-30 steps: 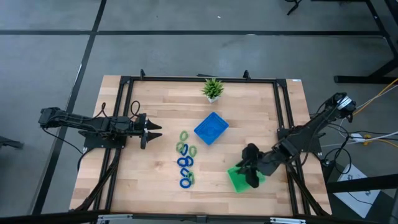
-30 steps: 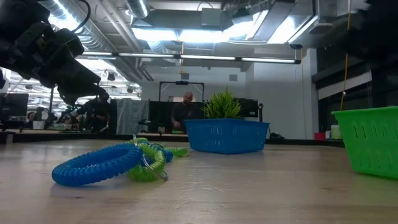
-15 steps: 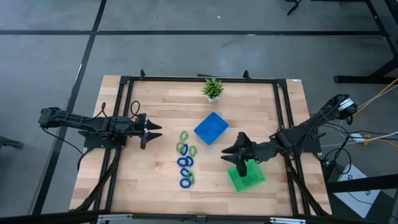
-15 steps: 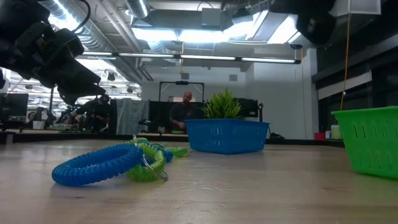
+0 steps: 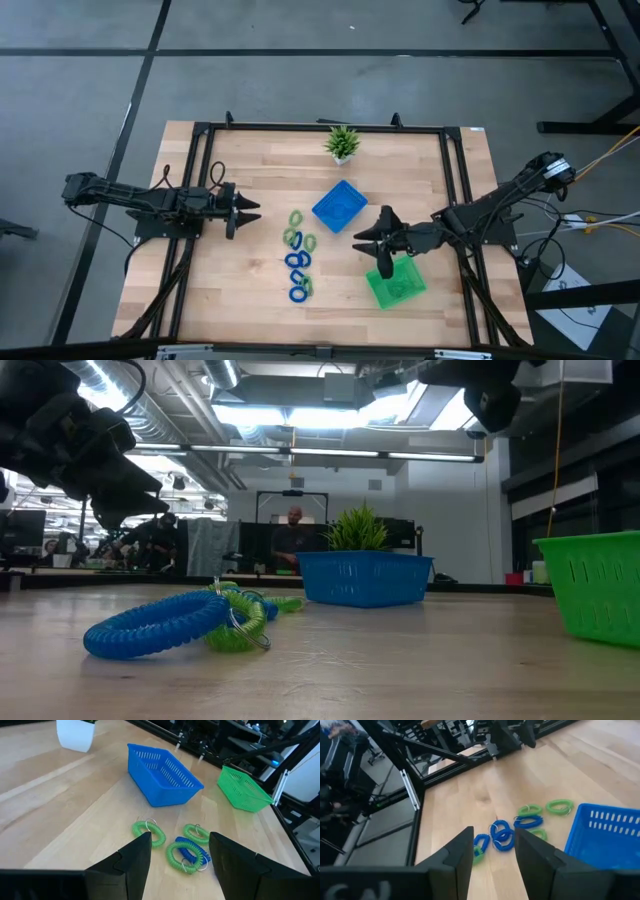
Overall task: Sort spring keychains
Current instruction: Put the green spring keychain into the green bin
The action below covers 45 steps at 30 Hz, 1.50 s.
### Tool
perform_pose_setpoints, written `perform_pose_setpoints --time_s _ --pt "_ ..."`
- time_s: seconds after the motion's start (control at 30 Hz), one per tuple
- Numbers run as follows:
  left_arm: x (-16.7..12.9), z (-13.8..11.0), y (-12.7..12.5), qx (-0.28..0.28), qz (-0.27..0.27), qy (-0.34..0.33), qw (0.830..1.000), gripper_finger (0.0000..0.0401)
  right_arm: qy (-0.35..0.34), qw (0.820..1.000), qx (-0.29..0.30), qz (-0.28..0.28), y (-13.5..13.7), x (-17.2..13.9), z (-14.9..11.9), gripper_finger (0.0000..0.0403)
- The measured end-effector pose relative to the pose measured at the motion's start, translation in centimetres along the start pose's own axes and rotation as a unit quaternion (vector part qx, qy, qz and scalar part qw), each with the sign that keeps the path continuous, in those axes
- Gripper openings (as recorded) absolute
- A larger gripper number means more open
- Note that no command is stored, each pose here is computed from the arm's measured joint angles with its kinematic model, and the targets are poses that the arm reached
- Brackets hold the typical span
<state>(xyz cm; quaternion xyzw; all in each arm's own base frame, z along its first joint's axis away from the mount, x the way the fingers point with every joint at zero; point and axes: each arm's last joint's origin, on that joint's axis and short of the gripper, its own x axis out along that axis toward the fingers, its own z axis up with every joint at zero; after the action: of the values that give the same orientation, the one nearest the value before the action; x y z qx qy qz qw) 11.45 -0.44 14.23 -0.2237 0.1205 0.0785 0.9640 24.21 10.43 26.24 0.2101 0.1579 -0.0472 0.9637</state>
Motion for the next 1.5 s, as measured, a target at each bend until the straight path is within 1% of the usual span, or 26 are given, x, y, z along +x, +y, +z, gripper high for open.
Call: perform_pose_setpoints --time_s 0.1,0.23,0.4,0.53,0.67,0.8,0.9,1.0,1.1,1.17,1.27,1.33,1.5 --pt "0.0 0.0 0.0 -0.001 0.002 -0.002 1.0 0.0194 -0.002 1.0 0.0 -0.004 -0.2 0.1 0.1 0.014" --pt "0.0 0.0 -0.1 -0.001 -0.011 0.006 1.0 0.0194 -0.004 1.0 0.004 -0.006 -0.3 0.2 0.2 0.014" --pt "0.0 -0.1 0.0 0.0 -0.008 0.012 1.0 0.0194 -0.006 1.0 0.008 -0.005 -0.3 0.2 0.3 0.014" --pt "0.0 -0.1 0.0 0.0 -0.008 0.012 1.0 0.0194 -0.006 1.0 0.029 -0.005 -0.3 0.2 0.3 0.014" --pt "0.0 -0.1 0.0 0.0 -0.008 0.012 1.0 0.0194 -0.018 0.999 0.029 -0.022 -0.4 0.2 0.3 0.014" --pt "0.0 -0.2 -0.1 -0.008 -0.025 0.022 0.999 0.0194 -0.021 0.999 0.031 -0.026 -0.4 0.2 0.4 0.014" --pt "0.0 -0.1 -0.1 -0.006 -0.02 0.014 1.0 0.0194 -0.022 0.998 0.049 -0.025 -0.4 0.2 0.4 0.014" --pt "0.0 -0.1 -0.1 0.033 -0.02 0.011 0.999 0.0194 -0.022 0.998 0.057 -0.024 -0.4 0.2 0.4 0.014" --pt "0.0 0.0 -0.1 0.104 -0.024 0.009 0.994 0.0191 -0.022 0.998 0.046 -0.025 -0.4 0.2 0.4 0.014" --pt "0.0 0.3 -0.3 0.139 -0.029 0.008 0.99 0.0188 -0.022 0.999 0.034 -0.025 -0.4 0.2 0.4 0.014" --pt "-0.1 1.5 -1.1 0.159 -0.041 0.002 0.986 0.0184 -0.017 0.999 0.025 -0.029 -0.4 0.4 0.1 0.014" --pt "0.1 2.4 -1.6 0.172 -0.04 0.011 0.984 0.0181 -0.011 0.999 0.011 -0.033 -0.4 0.7 -0.1 0.014" --pt "1.4 4.2 -2.9 0.213 -0.002 0.047 0.976 0.0176 0.009 0.999 -0.019 -0.041 -0.5 1.5 -1.0 0.014"
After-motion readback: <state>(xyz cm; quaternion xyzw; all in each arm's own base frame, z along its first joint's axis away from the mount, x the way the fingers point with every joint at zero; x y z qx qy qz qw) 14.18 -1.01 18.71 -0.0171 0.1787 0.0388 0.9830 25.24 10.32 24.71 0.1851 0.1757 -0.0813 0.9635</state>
